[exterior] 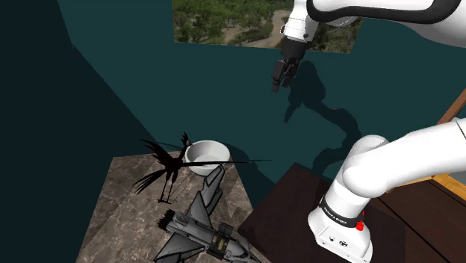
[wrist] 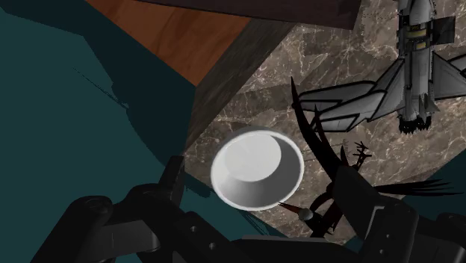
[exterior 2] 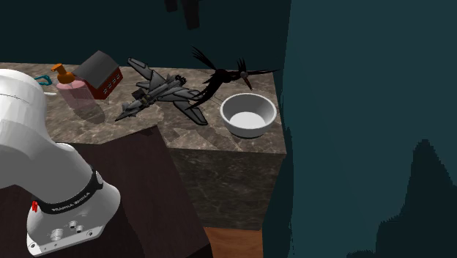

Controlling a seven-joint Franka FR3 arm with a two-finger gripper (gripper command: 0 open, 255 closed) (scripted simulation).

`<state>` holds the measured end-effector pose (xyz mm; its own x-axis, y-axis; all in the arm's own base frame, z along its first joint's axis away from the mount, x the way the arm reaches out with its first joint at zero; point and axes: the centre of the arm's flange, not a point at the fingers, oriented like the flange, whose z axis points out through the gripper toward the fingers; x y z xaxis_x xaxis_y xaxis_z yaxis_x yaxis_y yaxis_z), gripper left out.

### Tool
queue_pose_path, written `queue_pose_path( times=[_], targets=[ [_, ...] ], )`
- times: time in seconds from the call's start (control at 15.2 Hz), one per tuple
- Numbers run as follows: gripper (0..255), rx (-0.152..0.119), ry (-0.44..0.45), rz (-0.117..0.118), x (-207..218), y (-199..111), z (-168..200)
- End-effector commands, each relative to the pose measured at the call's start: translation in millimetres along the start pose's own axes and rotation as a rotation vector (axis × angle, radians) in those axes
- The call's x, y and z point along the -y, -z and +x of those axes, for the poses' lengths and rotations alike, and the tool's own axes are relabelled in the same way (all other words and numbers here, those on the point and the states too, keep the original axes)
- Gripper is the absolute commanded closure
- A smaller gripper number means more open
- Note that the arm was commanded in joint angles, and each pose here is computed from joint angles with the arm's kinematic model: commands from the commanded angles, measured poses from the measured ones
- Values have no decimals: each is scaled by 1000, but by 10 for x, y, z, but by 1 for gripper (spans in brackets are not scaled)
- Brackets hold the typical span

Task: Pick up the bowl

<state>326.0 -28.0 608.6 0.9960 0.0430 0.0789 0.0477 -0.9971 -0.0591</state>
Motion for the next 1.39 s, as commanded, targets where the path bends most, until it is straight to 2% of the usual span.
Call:
queue_pose_path(
  times=[0.0, 1.32],
  targets=[
    [0, 0, 0, 0, 0, 0, 0],
    [0, 31, -42, 50, -289, -2291, 1345]
  ],
)
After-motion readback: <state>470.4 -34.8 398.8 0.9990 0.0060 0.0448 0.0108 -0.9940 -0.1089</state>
